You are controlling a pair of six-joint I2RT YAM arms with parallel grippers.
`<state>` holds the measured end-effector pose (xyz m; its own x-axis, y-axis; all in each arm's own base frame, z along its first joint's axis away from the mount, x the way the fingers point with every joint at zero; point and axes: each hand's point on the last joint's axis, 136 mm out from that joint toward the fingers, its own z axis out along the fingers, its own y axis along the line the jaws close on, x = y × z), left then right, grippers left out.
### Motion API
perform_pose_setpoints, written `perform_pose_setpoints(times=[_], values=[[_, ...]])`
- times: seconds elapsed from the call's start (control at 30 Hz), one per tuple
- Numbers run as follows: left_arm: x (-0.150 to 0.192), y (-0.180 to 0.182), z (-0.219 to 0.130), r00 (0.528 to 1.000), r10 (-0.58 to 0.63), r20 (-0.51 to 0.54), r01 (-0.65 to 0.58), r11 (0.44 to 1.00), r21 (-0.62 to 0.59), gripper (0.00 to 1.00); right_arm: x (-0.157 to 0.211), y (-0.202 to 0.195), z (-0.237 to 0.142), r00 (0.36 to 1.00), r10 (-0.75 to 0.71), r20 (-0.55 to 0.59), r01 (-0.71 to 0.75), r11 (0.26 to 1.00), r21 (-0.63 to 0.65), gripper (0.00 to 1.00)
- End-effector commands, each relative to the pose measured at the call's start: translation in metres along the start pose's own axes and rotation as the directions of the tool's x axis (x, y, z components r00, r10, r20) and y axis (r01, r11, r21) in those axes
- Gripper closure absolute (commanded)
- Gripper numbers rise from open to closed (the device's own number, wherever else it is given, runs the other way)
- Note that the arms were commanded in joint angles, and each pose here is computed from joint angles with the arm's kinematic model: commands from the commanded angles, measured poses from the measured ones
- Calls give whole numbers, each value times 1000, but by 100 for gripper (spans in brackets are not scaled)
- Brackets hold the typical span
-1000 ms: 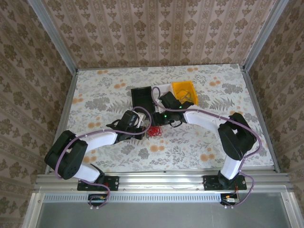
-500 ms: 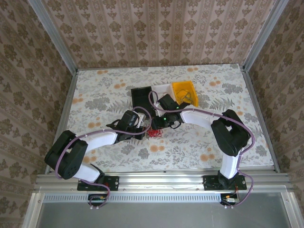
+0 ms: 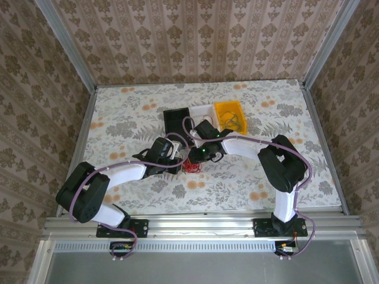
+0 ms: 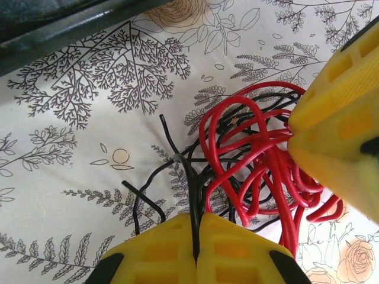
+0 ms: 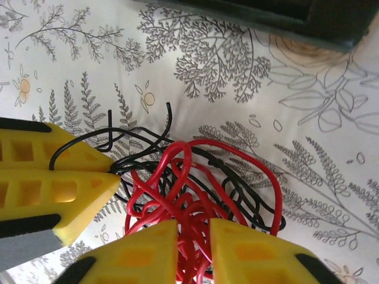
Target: Untangle the cables
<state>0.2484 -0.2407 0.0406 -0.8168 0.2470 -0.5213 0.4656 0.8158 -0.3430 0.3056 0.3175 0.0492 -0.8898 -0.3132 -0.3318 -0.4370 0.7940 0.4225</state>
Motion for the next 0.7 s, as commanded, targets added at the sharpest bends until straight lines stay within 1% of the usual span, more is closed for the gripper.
perform_pose_setpoints(times=[0.0,0.1,0.17,0.33,0.4,0.53,0.67], values=[[-4,-1,0,1000,9,-2,-9,1000,13,100,-3,3,-3,1000,-15,13,15,1000,9,88],[-1,3,1,1000,-1,-4,1,1000,-1,100,-2,-2,-7,1000,-6,22,5,1000,22,94],[0,10,1,1000,-18,-5,18,999,-30,100,-2,-6,-11,999,19,33,-20,1000,23,94],[10,41,1,996,-88,-10,85,981,-174,100,-5,-19,-32,989,106,106,-108,994,16,95],[15,51,0,993,-115,-12,109,969,-222,100,-4,-29,-41,979,157,132,-160,987,17,95],[22,64,-1,989,-149,-16,139,950,-279,100,0,-49,-54,954,246,174,-251,968,11,96],[29,77,-4,981,-196,-9,182,927,-329,100,8,-79,-69,915,338,222,-357,933,51,97]])
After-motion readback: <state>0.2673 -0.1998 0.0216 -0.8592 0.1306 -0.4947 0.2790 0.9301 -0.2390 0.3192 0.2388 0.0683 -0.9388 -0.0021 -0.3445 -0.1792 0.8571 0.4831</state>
